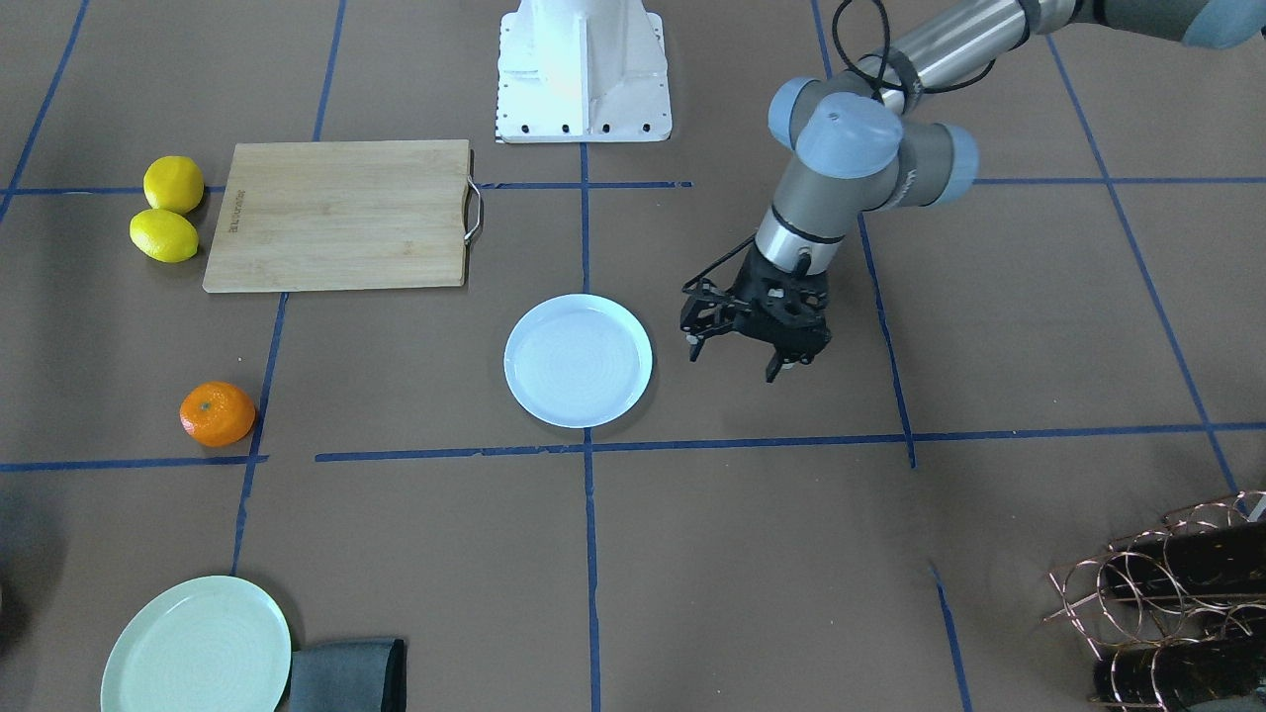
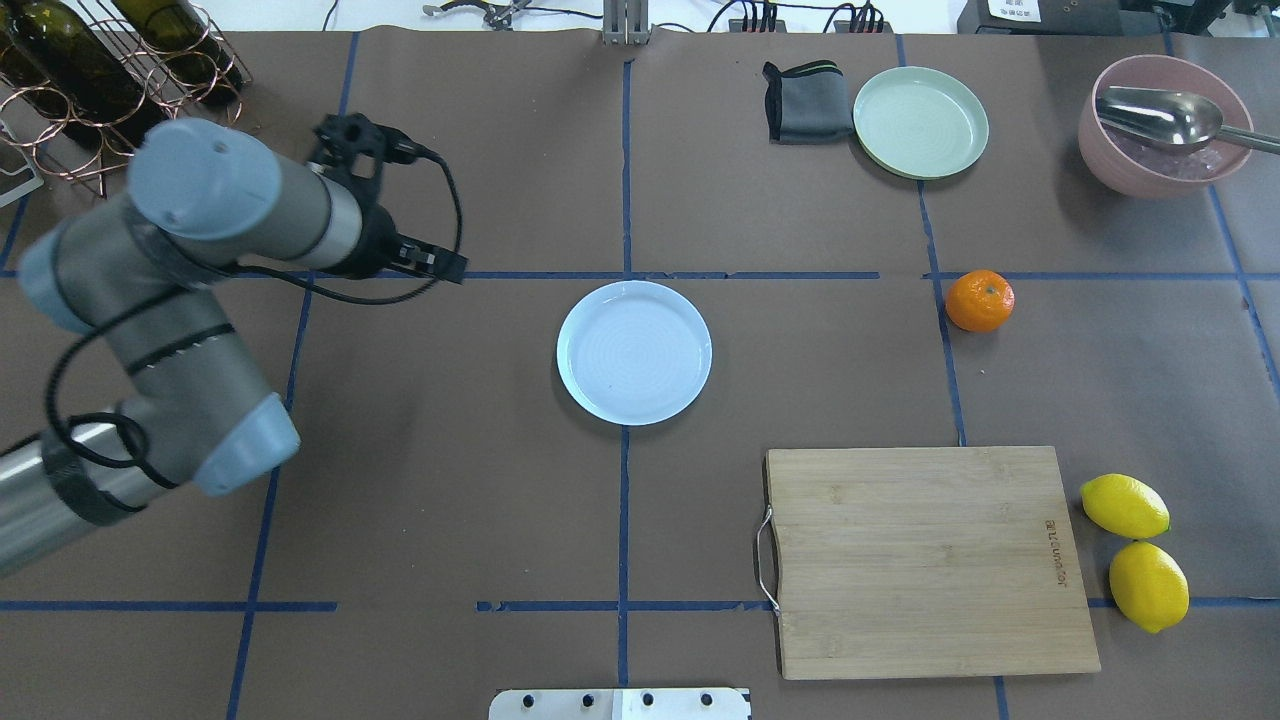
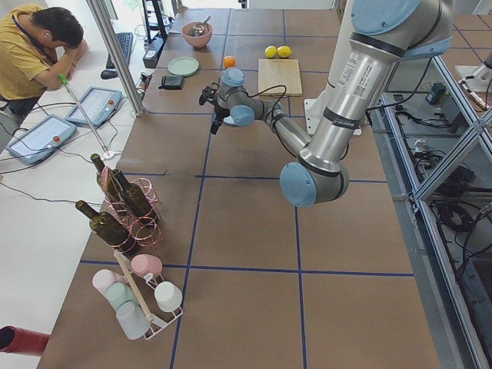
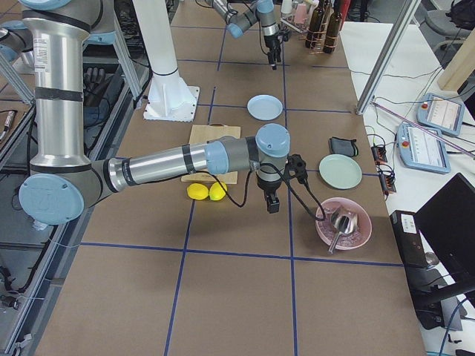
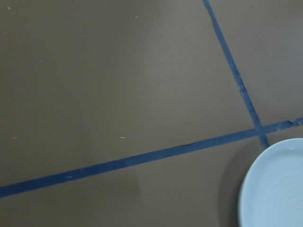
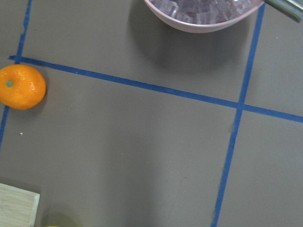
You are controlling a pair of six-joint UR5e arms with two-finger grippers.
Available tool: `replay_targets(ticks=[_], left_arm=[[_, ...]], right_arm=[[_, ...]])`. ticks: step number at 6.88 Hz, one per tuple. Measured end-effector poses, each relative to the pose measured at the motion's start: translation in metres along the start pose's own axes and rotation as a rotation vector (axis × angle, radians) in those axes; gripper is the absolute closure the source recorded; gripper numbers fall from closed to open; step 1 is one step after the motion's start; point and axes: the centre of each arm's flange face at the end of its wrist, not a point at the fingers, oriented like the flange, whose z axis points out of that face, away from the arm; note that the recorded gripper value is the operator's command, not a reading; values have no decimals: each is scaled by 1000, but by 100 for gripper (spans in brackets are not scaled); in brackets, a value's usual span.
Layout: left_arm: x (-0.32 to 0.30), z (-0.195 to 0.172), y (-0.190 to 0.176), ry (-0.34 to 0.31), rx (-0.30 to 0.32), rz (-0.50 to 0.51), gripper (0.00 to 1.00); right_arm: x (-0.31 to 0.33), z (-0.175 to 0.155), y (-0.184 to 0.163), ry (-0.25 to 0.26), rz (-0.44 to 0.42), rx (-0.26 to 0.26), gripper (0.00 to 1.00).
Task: Pick orange to plate
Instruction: 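Withdraw the left arm away from the plate, then reach the right gripper down over the orange tangerine and grasp it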
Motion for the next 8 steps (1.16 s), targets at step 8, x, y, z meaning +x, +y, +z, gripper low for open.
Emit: replay_targets(ticks=[8], left_arm=[[-494, -178, 173, -118, -304, -24, 0]], right_arm=[[-173, 38, -106, -49, -24, 43, 0]])
